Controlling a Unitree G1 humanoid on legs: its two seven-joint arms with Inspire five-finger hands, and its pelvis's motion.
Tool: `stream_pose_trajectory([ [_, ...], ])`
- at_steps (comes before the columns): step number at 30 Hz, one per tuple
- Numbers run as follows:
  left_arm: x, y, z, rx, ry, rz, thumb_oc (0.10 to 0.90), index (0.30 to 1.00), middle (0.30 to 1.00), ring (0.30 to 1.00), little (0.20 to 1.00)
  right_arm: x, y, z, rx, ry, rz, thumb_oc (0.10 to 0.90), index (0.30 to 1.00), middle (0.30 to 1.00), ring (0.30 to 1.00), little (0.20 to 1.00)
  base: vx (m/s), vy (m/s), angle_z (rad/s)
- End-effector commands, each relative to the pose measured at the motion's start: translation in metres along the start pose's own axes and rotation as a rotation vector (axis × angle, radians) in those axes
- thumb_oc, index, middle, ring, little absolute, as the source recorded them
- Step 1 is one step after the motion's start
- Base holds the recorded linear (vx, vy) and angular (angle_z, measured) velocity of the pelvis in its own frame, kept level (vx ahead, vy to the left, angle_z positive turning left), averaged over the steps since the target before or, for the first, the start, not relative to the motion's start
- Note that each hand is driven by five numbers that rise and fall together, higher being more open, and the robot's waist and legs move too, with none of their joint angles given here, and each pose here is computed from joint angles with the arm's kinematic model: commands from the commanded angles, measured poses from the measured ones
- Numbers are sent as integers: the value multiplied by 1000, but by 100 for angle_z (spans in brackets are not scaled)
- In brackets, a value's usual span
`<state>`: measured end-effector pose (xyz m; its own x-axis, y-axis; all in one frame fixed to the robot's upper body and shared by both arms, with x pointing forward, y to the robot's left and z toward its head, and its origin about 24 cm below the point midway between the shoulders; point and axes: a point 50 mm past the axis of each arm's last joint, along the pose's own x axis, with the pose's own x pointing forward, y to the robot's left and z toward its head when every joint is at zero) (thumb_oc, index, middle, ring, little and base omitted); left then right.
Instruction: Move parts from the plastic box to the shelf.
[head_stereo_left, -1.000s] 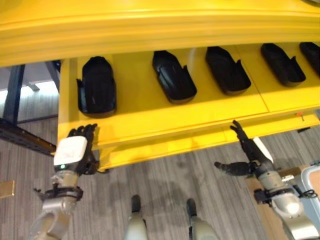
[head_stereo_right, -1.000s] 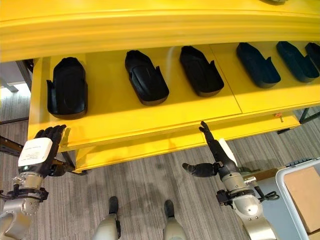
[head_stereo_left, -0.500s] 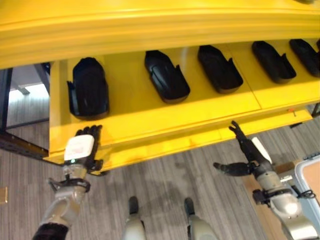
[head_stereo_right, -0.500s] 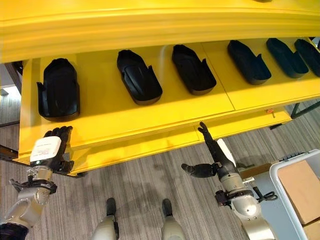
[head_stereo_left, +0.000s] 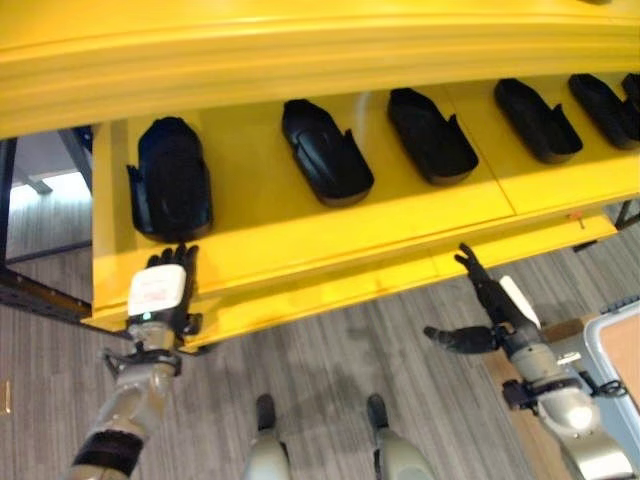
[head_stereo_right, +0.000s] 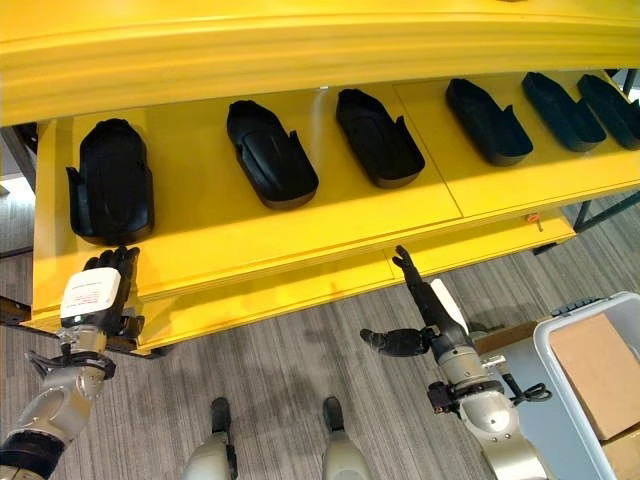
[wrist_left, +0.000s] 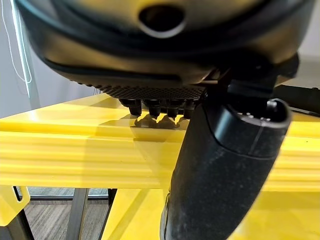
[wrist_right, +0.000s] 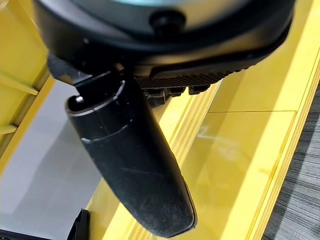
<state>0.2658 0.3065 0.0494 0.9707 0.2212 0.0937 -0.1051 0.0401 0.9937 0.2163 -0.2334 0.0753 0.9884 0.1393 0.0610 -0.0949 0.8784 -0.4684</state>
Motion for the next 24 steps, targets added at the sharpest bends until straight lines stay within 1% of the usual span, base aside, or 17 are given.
stream_pose_trajectory([
  [1, 16, 11, 4, 72, -37, 44, 900, 1000, 1000, 1000, 1000, 10, -15, 43, -48, -249, -63, 900, 1000, 1000, 1000, 1000, 0, 0, 0],
  [14, 28, 15, 35, 48, -136, 69, 900, 1000, 1000, 1000, 1000, 10, -13, 43, -32, -254, -62, 900, 1000, 1000, 1000, 1000, 0, 0, 0],
  [24, 32, 14, 47, 43, -175, 67, 900, 1000, 1000, 1000, 1000, 9, -14, 43, -36, -256, -68, 900, 1000, 1000, 1000, 1000, 2, -5, -3],
])
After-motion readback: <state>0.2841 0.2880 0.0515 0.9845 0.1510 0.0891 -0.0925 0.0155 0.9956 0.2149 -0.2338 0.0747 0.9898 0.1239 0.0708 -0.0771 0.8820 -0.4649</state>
